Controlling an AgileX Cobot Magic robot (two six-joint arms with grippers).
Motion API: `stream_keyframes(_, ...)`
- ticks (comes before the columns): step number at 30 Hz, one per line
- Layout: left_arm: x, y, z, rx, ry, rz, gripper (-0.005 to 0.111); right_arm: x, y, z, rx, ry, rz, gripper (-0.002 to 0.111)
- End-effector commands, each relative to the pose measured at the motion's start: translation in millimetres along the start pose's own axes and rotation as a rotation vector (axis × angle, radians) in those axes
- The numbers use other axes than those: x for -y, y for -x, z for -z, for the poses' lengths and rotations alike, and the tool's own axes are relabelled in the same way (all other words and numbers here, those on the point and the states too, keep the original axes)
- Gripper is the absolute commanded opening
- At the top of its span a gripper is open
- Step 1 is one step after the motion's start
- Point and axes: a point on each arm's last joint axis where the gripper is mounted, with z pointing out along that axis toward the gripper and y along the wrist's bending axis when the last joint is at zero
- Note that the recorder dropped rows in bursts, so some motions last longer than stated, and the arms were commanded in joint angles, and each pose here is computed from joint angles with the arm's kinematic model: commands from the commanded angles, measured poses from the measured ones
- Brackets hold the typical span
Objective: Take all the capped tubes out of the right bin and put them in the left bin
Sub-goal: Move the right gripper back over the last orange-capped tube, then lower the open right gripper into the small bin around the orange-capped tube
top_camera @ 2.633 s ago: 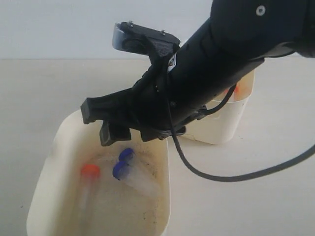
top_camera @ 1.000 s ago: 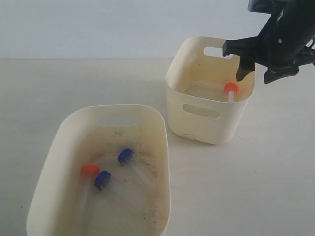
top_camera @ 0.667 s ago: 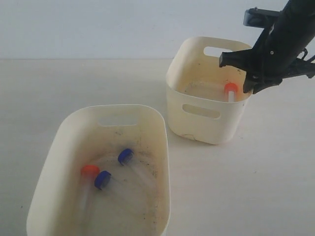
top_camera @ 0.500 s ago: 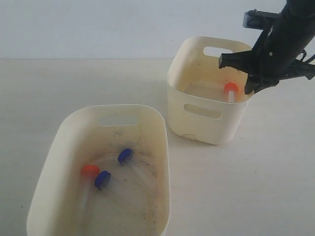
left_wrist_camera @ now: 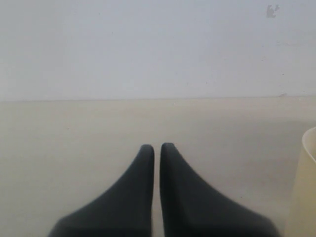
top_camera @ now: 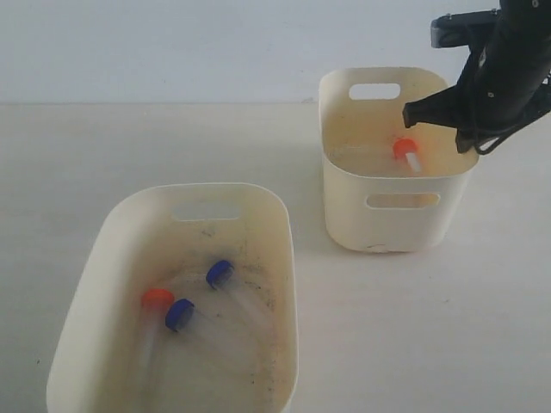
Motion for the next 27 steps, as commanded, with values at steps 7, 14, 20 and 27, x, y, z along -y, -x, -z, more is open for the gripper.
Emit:
stream_keyframes(7, 0.4, 2.0, 0.0, 0.01, -0.008, 0.007, 0.004, 5.8, 7.7, -0.1, 0.091, -0.04, 0.079, 0.0)
stream_keyframes(14, 0.4, 2.0, 0.0, 0.01, -0.008, 0.007, 0.004, 5.8, 7.7, -0.1, 0.09, -0.041, 0.112, 0.034)
stream_keyframes(20, 0.4, 2.0, 0.0, 0.01, -0.008, 0.007, 0.004, 6.5, 8.3, 0.0, 0.096, -0.051, 0.121, 0.052)
stream_keyframes(27, 0.4, 2.0, 0.0, 0.01, -0.008, 0.007, 0.004, -11.5, 45.1, 52.3, 0.165, 0.063, 0.036, 0.051)
